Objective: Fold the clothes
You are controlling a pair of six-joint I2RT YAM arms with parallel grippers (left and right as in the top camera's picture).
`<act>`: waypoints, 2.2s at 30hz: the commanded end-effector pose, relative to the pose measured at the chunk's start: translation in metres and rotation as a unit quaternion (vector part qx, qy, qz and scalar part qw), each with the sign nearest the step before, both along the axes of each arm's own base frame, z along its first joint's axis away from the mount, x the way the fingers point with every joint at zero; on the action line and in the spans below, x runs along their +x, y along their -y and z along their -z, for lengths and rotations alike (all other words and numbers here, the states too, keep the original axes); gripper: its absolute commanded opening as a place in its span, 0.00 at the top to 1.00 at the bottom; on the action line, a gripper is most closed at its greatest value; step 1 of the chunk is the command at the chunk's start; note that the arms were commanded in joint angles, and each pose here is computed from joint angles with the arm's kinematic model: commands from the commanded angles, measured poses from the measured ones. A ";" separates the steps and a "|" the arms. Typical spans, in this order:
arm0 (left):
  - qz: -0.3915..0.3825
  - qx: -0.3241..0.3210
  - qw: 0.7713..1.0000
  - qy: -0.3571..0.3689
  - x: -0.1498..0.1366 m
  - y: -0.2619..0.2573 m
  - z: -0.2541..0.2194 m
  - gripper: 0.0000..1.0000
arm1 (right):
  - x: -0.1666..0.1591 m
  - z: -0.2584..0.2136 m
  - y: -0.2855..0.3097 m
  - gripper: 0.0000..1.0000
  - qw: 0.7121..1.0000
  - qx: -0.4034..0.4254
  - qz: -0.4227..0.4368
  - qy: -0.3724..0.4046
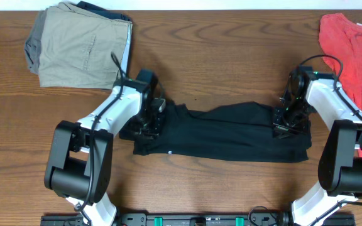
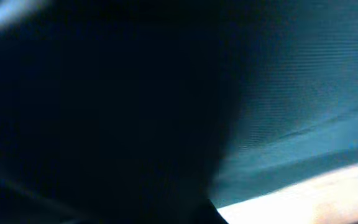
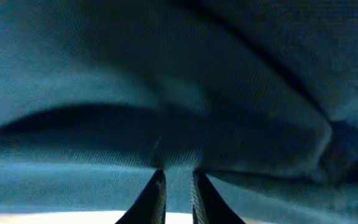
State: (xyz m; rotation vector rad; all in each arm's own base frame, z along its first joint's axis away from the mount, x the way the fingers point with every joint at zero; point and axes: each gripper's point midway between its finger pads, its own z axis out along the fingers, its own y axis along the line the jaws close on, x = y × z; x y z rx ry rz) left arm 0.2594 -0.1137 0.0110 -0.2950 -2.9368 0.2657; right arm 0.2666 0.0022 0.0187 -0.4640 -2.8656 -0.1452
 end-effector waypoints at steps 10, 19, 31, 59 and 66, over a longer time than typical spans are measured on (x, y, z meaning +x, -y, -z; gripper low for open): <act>-0.140 0.150 0.978 -0.037 -0.016 -0.098 0.021 0.94 | 0.002 0.033 -0.002 0.96 0.999 -0.006 0.029 0.040; -0.167 0.167 0.964 -0.120 -0.053 -0.113 0.007 0.94 | 0.027 0.031 0.000 0.93 0.996 -0.007 0.024 0.088; -0.177 0.153 0.970 -0.060 -0.036 -0.112 -0.017 0.94 | 0.075 -0.061 0.026 0.36 0.993 -0.037 -0.003 0.116; -0.190 0.133 0.972 0.020 -0.019 -0.111 -0.050 0.02 | 0.017 0.020 0.034 0.01 0.975 0.164 0.071 0.133; -0.192 0.132 0.972 0.026 -0.016 -0.111 -0.049 0.02 | -0.002 0.027 -0.001 0.16 0.965 0.224 0.069 0.115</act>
